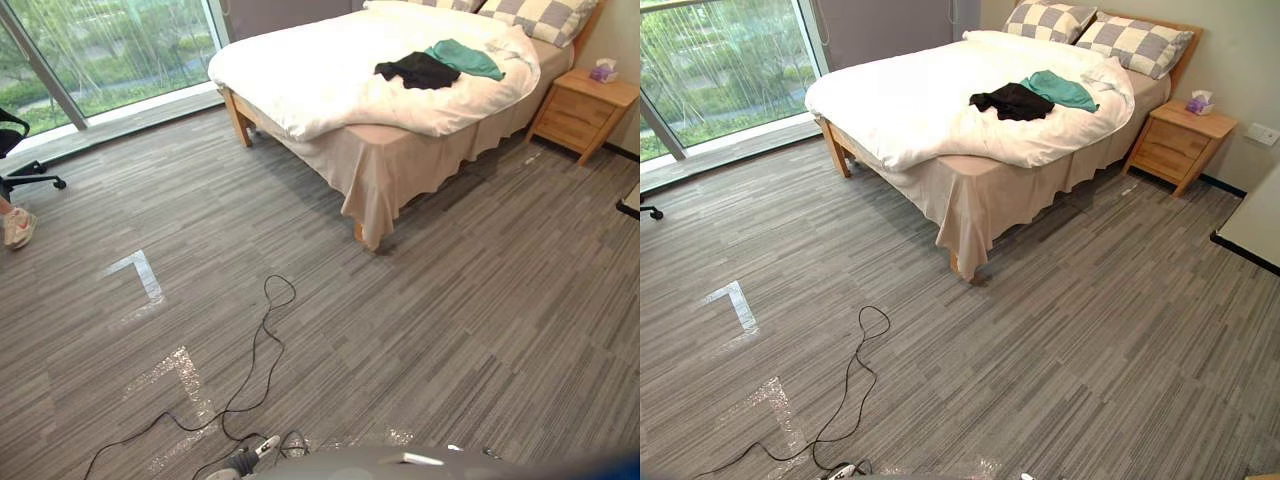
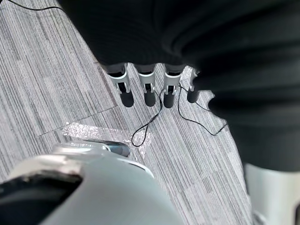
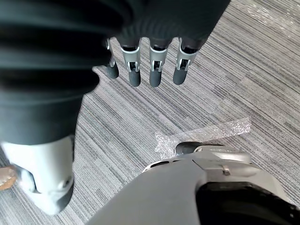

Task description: Tidy the bed and pick cloth on bed and put in laundry

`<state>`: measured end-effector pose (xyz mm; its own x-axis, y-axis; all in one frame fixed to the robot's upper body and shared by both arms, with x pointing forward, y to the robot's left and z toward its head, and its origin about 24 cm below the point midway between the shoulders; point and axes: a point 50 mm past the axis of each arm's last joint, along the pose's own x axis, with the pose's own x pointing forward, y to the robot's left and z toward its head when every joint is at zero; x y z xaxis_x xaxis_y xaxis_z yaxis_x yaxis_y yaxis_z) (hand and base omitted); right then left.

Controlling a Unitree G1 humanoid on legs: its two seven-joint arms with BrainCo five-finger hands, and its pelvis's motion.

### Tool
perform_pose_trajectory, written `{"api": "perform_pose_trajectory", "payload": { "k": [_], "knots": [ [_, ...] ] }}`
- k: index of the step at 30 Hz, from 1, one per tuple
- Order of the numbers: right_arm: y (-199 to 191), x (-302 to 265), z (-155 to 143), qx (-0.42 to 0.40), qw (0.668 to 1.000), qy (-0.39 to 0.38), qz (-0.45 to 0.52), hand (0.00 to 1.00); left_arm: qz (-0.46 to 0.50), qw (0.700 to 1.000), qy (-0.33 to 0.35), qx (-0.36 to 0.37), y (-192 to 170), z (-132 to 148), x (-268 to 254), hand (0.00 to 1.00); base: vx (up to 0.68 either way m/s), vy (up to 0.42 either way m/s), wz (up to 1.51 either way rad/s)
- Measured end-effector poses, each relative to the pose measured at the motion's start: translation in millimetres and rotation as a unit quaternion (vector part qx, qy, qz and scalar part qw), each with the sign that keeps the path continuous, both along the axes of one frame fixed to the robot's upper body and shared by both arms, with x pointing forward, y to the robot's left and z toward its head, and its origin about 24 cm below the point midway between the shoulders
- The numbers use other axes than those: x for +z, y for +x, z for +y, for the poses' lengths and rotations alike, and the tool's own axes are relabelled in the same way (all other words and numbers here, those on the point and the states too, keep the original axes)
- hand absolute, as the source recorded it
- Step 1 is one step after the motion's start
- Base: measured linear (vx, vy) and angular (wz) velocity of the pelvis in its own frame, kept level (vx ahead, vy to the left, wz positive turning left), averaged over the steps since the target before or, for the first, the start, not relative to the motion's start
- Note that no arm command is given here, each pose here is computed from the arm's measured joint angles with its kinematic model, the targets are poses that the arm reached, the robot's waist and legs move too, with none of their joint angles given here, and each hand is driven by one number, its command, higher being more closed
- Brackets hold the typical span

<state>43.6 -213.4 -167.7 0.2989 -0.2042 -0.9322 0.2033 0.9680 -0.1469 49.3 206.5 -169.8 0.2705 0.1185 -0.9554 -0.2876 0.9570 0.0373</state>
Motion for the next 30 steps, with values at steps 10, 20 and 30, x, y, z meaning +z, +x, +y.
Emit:
{"api": "perform_pose_trajectory", "payload": {
  "k": [10,20,30],
  "knots": [
    [7,1,-1,-0.002,1.0,0.005,-0.015,0.0,0.004,1.0,0.001,-0.027,2,-2,0,0.0,-0.04,-0.002,-0.04],
    [7,1,-2,-0.002,1.0,0.005,-0.014,0.0,-0.022,0.999,0.038,-0.004,5,-1,1,0.0,-0.09,-0.02,-0.06],
    [11,2,-2,-0.035,0.999,0.018,-0.03,0.0,-0.045,0.998,0.053,0.0,14,0,4,0.0,0.01,-0.011,-0.12]
  ]
}}
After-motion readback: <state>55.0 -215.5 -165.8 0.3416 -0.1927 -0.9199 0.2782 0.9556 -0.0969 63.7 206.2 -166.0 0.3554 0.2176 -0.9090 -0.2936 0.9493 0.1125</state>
